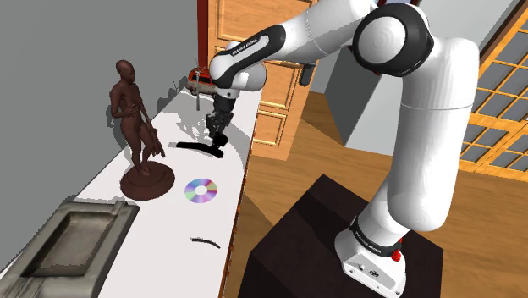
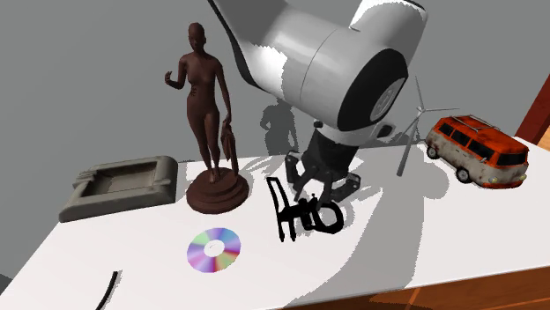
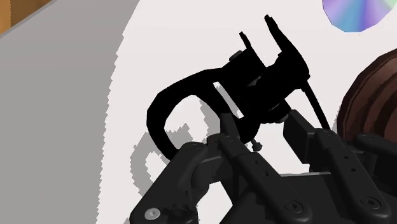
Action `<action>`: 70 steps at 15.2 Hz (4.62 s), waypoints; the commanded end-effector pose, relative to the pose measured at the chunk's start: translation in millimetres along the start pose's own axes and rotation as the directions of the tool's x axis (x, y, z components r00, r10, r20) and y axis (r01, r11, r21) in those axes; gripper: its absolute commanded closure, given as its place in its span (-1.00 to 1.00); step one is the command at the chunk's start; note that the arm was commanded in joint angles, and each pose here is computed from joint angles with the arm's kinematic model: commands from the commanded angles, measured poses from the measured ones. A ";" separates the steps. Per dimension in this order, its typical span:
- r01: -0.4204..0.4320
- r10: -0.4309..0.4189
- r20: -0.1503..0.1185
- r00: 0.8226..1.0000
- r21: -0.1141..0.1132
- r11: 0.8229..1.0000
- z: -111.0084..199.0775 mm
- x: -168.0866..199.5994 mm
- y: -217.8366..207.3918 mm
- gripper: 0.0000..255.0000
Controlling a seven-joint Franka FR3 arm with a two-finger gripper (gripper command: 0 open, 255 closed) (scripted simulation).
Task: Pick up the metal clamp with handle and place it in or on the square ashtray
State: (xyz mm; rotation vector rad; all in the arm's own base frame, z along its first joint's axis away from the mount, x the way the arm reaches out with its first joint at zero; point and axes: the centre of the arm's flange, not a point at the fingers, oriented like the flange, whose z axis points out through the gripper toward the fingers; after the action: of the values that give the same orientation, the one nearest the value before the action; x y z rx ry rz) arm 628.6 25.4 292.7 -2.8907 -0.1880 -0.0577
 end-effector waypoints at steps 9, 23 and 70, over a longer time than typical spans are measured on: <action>0.000 0.000 0.000 1.000 0.000 1.000 -50.8 3.2 -13.2 1.00; 0.000 0.000 0.000 1.000 0.000 1.000 -63.2 -2.6 -124.1 1.00; 0.000 0.000 0.000 1.000 0.000 1.000 78.2 -34.2 -482.6 1.00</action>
State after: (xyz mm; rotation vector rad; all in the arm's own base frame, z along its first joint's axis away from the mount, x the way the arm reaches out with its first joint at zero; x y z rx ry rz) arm 532.5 504.3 334.1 -2.8913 -0.1878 -0.0568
